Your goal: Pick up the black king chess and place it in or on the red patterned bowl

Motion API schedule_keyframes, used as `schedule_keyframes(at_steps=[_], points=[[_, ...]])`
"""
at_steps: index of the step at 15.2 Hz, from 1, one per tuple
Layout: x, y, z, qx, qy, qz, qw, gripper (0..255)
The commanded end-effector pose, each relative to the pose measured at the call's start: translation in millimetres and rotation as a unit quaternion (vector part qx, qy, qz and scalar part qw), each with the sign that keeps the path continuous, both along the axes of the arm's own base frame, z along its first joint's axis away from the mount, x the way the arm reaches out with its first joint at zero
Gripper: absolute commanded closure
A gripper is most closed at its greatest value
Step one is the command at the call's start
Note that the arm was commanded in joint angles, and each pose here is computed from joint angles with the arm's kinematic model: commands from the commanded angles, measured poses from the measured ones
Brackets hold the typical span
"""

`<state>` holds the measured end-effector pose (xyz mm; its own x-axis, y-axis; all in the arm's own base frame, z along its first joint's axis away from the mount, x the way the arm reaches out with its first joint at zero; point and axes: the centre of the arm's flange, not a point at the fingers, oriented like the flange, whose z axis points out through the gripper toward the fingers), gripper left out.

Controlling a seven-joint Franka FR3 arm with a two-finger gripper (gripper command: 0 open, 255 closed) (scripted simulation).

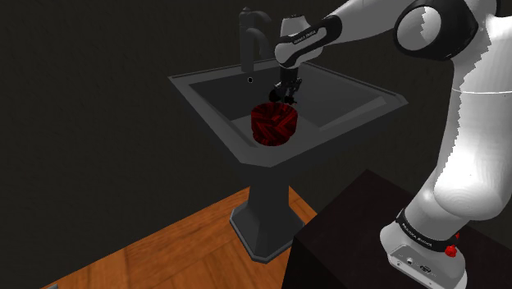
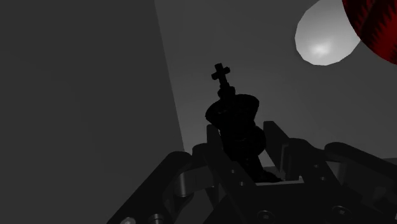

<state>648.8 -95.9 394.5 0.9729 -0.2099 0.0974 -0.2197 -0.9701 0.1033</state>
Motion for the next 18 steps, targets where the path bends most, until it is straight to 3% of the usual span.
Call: schedule_keyframes(at_steps=[1, 18], points=[[0.4, -0.1, 9.6, 0.000, 0.000, 0.000, 1.0000, 255], [0.4, -0.1, 99.4, 0.000, 0.000, 0.000, 1.0000, 255]])
